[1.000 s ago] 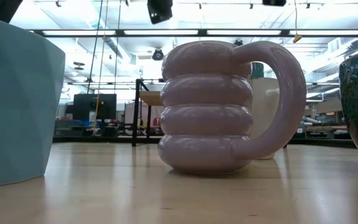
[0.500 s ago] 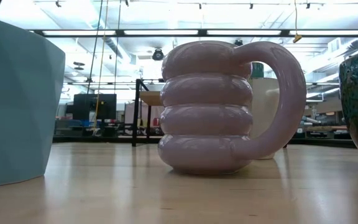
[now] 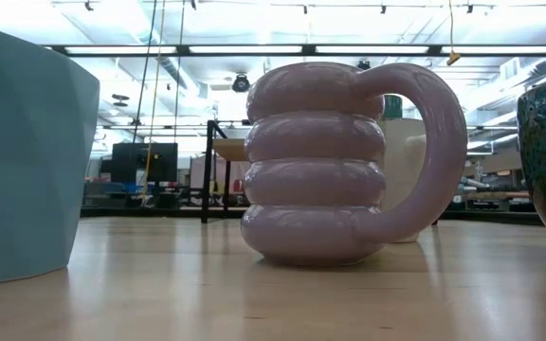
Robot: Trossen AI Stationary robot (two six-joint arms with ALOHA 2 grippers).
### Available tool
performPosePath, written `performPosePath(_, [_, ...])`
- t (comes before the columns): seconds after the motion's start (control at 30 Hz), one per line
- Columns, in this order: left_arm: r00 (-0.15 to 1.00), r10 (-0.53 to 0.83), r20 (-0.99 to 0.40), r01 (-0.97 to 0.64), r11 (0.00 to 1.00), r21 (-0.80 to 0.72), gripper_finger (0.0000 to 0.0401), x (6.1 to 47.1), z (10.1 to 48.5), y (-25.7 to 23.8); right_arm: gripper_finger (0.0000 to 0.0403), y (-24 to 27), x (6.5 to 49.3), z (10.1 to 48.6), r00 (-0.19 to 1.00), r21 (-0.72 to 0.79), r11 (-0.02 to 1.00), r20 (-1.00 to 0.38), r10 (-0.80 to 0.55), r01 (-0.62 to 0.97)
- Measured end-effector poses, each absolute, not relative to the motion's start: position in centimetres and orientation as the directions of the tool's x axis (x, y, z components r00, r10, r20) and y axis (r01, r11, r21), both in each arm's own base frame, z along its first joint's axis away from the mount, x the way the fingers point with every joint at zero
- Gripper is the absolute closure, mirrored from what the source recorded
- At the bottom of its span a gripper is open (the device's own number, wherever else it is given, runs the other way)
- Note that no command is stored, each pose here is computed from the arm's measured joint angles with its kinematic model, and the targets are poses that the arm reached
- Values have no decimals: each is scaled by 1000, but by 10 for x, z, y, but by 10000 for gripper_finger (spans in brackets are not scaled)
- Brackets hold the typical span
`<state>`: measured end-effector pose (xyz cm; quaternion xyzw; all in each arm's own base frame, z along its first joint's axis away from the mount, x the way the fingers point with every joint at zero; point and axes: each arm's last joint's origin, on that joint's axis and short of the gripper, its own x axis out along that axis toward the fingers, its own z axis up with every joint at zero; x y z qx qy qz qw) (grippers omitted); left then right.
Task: Place coffee mugs
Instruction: Put the green mug on the shelf
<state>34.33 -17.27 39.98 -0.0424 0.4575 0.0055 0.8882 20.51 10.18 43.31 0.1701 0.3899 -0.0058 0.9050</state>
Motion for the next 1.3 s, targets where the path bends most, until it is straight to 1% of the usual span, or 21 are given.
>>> performPosePath(0.13, [590,21,-807,-115,992,-59,259,348,394,-176,321,104,204,433,694,305,943,-708,131,133])
performPosePath(0.27, [568,52,-822,-134,991,-29,259,364,374,-180,321,107,204,430,688,313,941,-712,140,132])
performPosePath(0.5, [552,64,-831,-239,967,-84,259,403,337,-177,321,118,205,413,655,329,930,-741,149,162])
performPosePath(0.63, [522,57,-851,-206,977,-61,259,421,322,-159,321,124,203,407,642,337,927,-750,160,162])
performPosePath(0.7, [513,32,-858,-156,986,-57,259,428,319,-148,321,126,202,407,635,348,925,-752,177,154])
performPosePath(0.77, [497,23,-868,-80,997,-20,259,432,318,-135,321,129,201,406,623,361,923,-756,203,137])
performPosePath(0.83, [498,35,-866,26,998,55,259,436,318,-122,321,130,200,407,616,374,919,-756,224,125])
performPosePath(0.9, [495,57,-867,171,972,161,259,440,316,-111,321,131,199,407,615,382,914,-755,227,132])
performPosePath(1.0, [491,75,-868,402,864,302,259,444,316,-95,321,132,199,407,615,386,913,-754,230,133])
performPosePath(1.1, [486,89,-869,562,730,389,259,449,312,-81,321,132,198,407,615,390,911,-754,230,137])
performPosePath(1.23, [457,107,-883,685,590,426,259,457,300,-67,321,131,197,409,625,402,902,-748,224,158])
performPosePath(1.3, [419,96,-903,741,538,401,259,458,292,-63,321,128,193,411,637,414,894,-739,220,171])
